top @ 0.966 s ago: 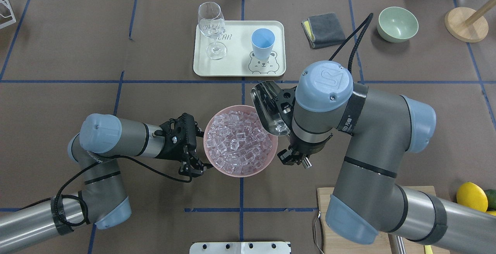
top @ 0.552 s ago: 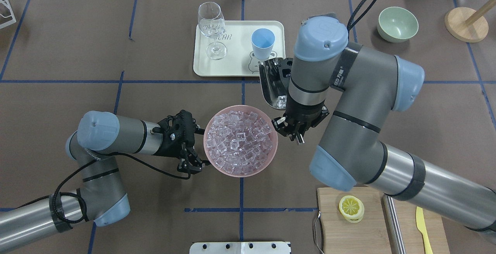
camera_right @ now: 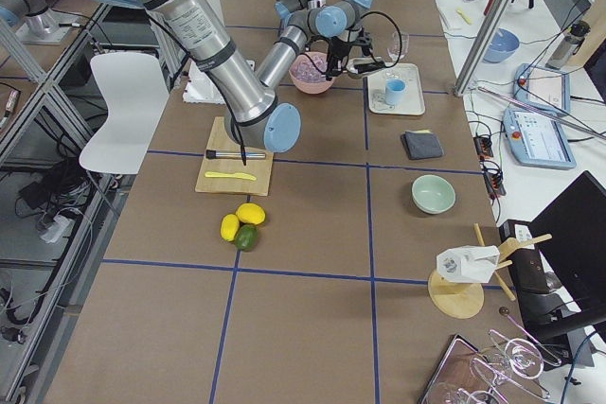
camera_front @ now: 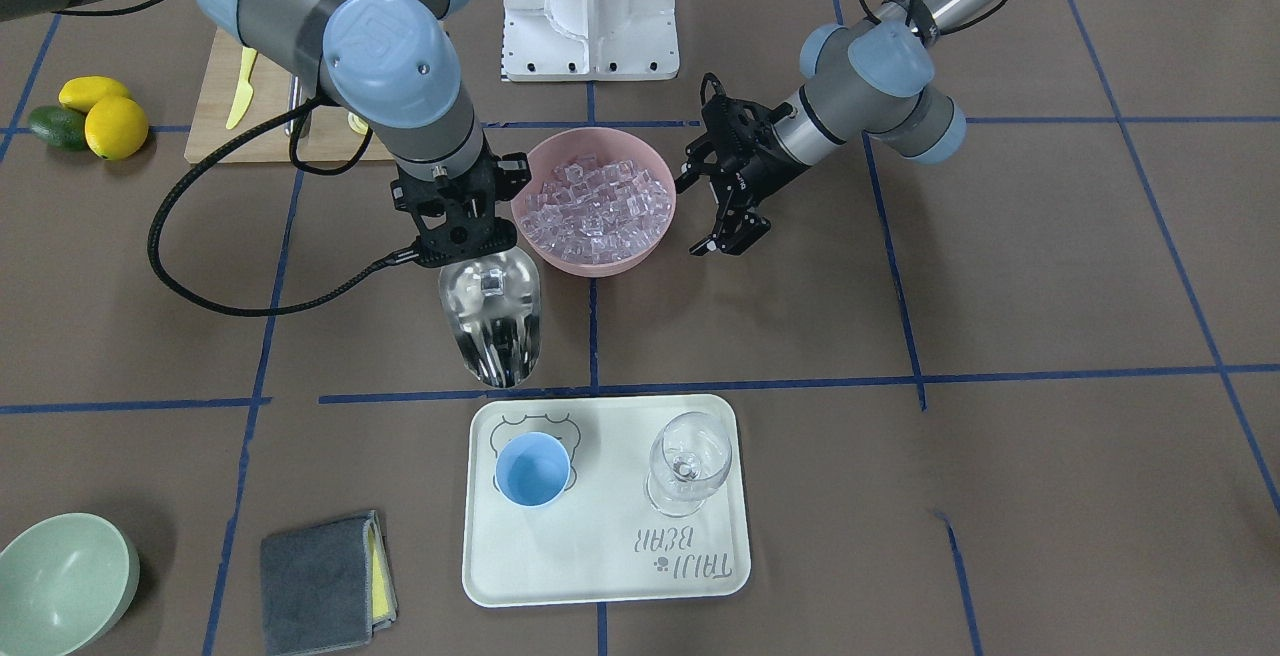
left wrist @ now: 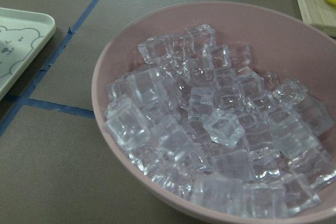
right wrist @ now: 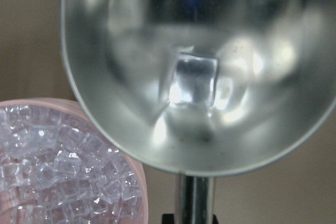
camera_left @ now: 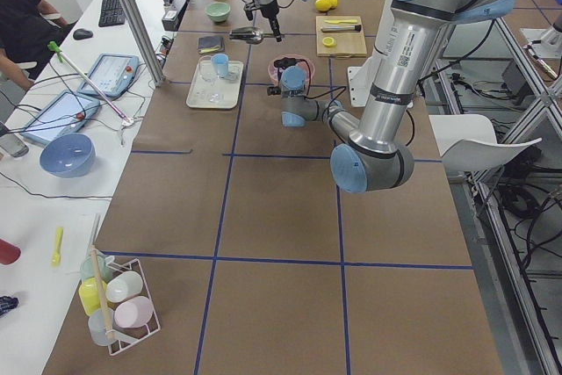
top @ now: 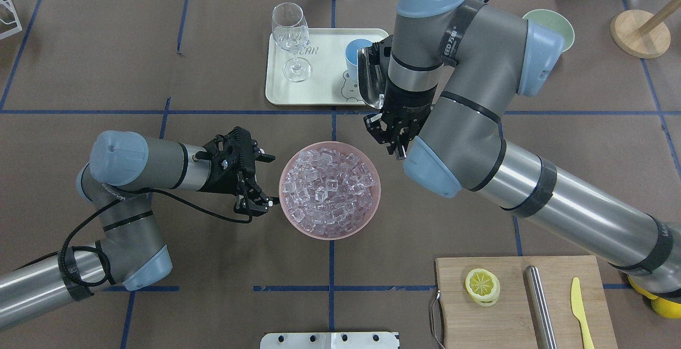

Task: Put ice in cup with scoop
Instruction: 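Lift the loaded scoop out of the bowl toward the white tray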

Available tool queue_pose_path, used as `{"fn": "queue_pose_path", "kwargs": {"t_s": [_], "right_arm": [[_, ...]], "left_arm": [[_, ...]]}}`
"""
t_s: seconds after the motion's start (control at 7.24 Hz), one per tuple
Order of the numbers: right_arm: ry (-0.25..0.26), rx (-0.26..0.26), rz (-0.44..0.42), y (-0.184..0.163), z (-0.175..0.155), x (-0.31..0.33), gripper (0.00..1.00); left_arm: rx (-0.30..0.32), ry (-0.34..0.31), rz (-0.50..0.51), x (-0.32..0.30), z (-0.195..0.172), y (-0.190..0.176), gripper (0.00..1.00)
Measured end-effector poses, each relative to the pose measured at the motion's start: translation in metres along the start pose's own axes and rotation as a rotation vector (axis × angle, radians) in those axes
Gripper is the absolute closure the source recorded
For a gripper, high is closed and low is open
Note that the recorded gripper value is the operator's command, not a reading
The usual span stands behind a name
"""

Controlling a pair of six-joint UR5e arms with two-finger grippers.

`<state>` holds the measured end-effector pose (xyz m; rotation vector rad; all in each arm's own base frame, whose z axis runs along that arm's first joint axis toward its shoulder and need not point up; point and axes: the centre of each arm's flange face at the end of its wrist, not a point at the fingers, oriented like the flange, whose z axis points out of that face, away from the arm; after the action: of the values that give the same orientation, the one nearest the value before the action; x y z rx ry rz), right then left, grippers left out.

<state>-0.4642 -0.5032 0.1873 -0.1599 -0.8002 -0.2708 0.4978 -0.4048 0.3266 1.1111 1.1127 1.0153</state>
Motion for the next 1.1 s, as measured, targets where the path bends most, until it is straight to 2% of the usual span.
{"fn": "queue_pose_path", "kwargs": {"t_s": [0.55, 0.83, 1.1], "right_arm": [[-0.063, -0.074, 0.064, -0.054, 0.0, 0.004, 1.0], [-0.076, -0.101, 0.094, -0.078, -0.006, -0.004, 1.0], [-0.082, -0.124, 0.114, -0.085, -0.005, -0.004, 1.0]], "left_arm": [[-0.002, -0.011, -0.001, -0.005, -0.003, 0.002, 0.02], [0.0, -0.014, -0.003, -0.005, -0.005, 0.001, 0.02], [0.003, -0.016, -0.005, -0.004, -0.007, 0.001, 0.02]]}}
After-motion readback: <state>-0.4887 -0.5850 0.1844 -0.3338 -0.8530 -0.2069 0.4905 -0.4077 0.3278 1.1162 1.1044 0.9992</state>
